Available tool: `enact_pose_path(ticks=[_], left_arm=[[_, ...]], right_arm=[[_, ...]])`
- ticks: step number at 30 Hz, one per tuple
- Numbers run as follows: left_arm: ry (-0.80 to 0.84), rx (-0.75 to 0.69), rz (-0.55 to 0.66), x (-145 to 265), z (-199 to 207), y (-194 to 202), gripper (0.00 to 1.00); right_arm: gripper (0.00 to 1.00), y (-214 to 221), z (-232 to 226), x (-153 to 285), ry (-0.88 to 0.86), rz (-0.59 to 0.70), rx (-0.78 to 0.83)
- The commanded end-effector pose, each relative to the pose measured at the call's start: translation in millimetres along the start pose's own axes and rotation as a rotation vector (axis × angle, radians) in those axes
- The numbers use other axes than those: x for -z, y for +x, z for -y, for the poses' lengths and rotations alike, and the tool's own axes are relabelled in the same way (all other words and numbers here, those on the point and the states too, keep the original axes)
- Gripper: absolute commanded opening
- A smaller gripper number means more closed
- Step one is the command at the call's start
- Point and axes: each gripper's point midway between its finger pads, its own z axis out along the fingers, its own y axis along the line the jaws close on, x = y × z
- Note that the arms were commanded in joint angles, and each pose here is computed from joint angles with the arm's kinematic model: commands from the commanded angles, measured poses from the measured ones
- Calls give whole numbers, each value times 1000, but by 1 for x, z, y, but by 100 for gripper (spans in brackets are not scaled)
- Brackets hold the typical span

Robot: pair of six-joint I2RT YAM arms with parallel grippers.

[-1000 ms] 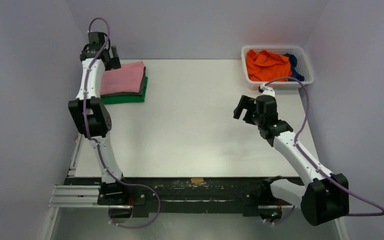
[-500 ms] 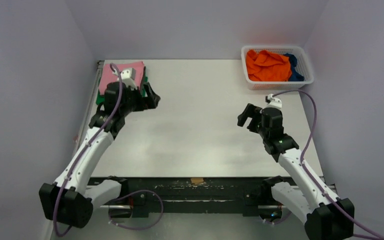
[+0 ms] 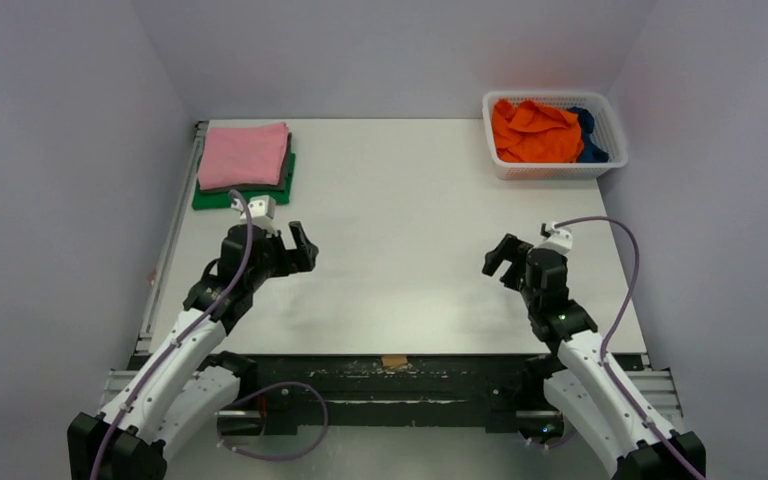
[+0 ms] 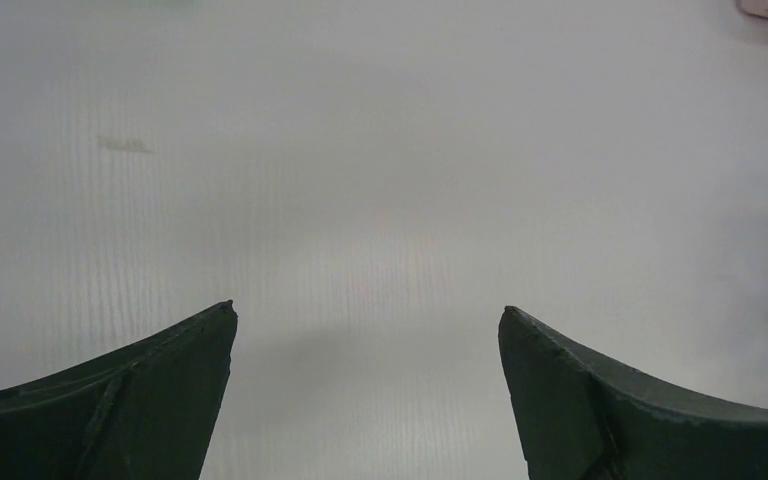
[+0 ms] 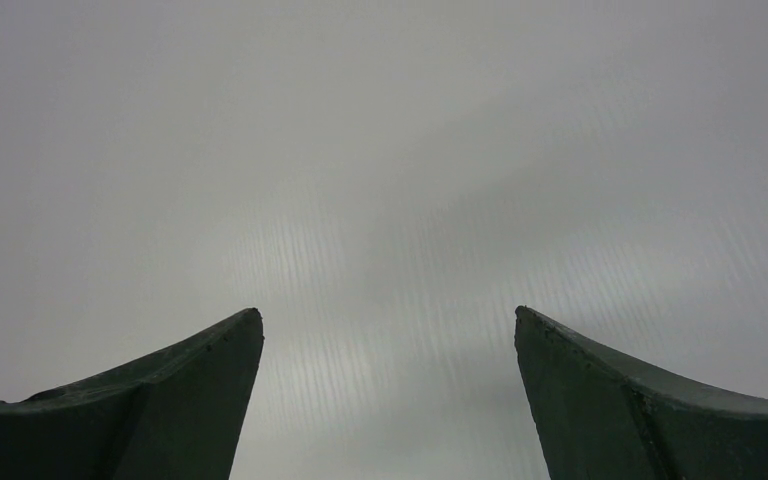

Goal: Fold and stack the t-shirts
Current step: Reset both arms

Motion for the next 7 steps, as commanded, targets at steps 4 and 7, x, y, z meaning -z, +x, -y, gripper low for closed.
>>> enact_pose_path(ticks=[4, 7], left_arm=[[-35, 12, 68, 2, -5, -12, 100], [-32, 11, 73, 2, -5, -13, 100]], right_arm=[[94, -26, -5, -1, -11, 118, -33], [95, -29, -5, 2, -13, 130, -40]])
